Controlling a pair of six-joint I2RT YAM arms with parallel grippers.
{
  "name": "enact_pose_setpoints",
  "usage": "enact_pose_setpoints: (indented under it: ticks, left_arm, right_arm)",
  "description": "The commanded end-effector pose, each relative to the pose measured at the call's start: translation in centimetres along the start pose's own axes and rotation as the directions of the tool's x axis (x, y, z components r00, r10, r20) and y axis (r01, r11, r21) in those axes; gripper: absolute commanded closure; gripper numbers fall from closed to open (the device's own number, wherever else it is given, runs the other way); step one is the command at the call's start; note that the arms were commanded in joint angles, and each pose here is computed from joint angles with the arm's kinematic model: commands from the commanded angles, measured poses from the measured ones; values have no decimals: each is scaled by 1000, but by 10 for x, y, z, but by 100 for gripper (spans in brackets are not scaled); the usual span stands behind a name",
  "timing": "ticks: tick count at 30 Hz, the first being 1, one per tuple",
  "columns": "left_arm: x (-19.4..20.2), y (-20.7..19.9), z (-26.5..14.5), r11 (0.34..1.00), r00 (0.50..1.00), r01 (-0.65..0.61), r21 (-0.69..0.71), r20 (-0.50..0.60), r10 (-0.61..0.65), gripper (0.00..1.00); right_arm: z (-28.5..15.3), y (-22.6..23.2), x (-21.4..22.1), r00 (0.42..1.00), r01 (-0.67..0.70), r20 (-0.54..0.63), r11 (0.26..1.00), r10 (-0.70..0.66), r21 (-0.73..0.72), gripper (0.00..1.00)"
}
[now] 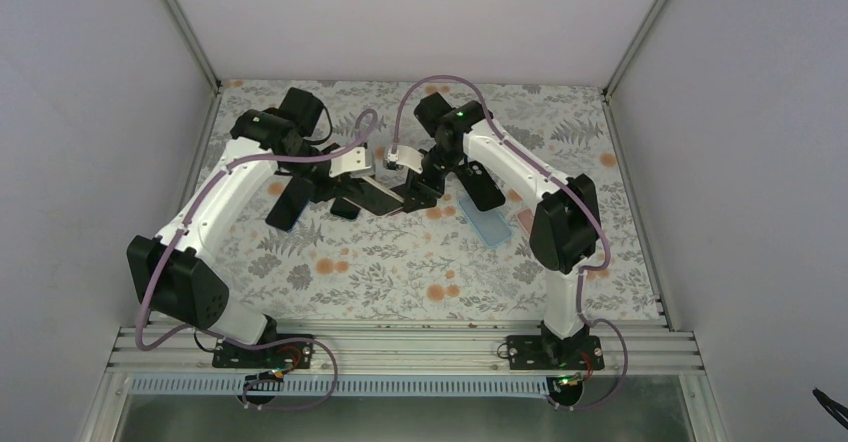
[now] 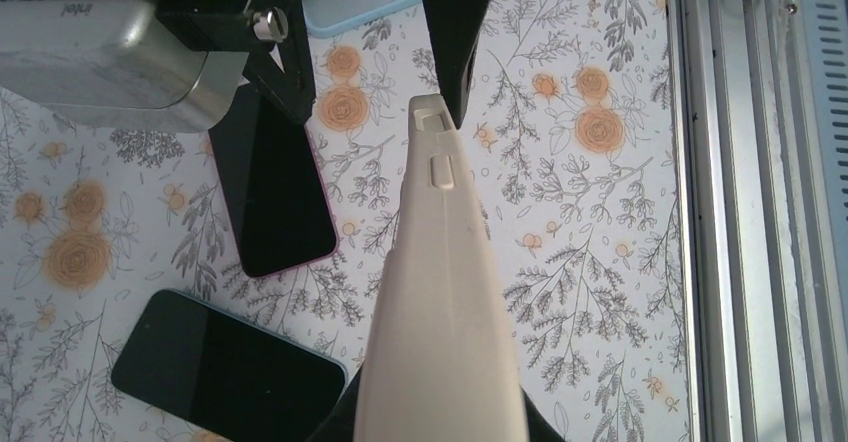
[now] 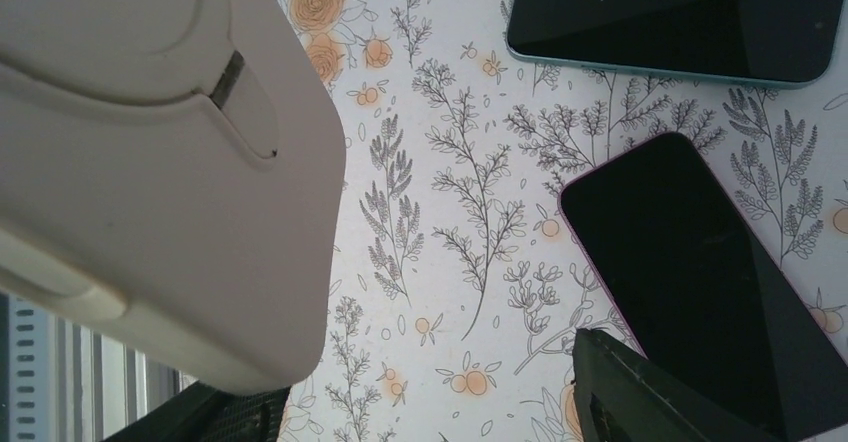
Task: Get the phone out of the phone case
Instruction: Remove the phone case from the phone.
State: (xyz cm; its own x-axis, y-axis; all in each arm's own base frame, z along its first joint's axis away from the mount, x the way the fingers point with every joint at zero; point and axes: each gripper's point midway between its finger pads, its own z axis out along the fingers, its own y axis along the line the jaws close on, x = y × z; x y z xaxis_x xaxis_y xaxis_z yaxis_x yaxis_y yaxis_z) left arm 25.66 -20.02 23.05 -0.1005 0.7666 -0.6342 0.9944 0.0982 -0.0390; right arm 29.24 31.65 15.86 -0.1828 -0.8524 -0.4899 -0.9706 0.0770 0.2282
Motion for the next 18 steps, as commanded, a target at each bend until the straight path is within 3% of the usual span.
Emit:
enact_pose_setpoints:
  ticks: [1, 12, 18]
  left_arm:
    - [-14, -39, -11, 994, 998, -22, 103, 58, 16, 98]
    - [-20, -38, -10, 993, 997, -20, 114, 74, 12, 98]
    - [-15, -25, -8, 995, 998, -5, 104, 56, -1, 98]
  right_arm:
    - [-9, -42, -1, 1000, 19, 10, 989, -21, 146, 30]
    - [-13, -47, -9, 999, 21, 29, 987, -26, 162, 33]
    - [-10, -7, 13, 999, 30, -30, 998, -28, 61, 29]
